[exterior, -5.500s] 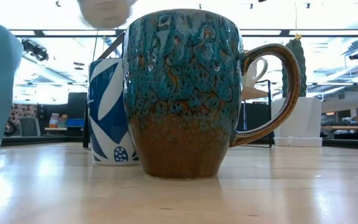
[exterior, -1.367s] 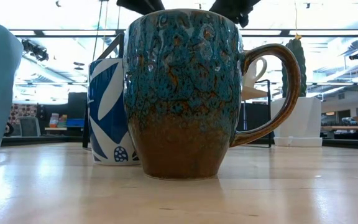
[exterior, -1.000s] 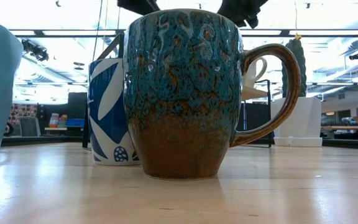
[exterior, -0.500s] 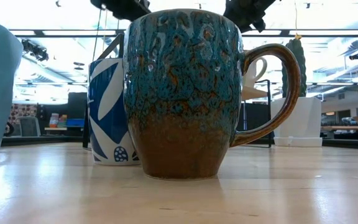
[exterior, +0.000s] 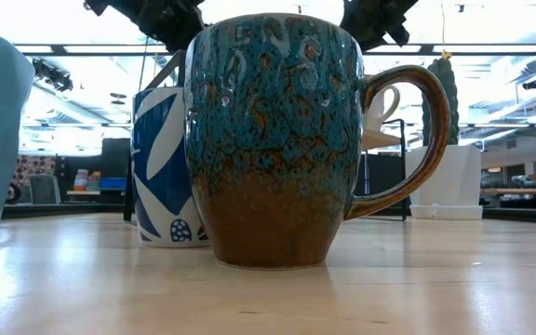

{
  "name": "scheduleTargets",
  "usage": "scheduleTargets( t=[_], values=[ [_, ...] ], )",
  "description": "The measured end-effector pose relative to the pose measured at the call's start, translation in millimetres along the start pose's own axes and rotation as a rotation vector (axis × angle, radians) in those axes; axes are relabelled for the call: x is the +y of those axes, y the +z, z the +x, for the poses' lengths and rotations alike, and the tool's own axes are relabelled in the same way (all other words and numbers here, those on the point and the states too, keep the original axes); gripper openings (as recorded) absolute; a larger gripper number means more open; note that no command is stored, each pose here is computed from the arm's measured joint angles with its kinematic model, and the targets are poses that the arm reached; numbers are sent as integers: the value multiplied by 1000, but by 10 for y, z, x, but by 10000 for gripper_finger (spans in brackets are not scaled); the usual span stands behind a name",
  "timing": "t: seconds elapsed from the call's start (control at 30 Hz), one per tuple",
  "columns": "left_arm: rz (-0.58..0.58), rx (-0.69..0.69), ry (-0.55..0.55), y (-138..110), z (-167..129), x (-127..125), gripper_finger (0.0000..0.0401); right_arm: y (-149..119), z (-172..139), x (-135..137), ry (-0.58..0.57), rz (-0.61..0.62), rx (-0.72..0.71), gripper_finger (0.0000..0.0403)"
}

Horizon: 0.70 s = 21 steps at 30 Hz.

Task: Place coffee mugs
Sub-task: Put the blue mug on the shelf

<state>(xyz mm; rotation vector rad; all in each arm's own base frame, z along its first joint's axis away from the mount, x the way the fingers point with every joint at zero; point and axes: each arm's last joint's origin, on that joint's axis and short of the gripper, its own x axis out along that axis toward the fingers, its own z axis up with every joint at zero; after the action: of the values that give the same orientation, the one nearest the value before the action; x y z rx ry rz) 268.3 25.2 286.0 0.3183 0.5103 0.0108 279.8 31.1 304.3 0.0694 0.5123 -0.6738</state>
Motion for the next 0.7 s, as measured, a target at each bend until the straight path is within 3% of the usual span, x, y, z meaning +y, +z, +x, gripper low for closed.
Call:
scheduleTargets(
  t=[0.17, 0.7],
  values=[
    [-52, -16, 3, 16, 0, 2, 150, -17, -3, -15, -19, 44, 11, 84],
    [-48, -22, 7, 21, 0, 7, 150, -108, -87, -38, -84, 75, 47, 84]
  ],
)
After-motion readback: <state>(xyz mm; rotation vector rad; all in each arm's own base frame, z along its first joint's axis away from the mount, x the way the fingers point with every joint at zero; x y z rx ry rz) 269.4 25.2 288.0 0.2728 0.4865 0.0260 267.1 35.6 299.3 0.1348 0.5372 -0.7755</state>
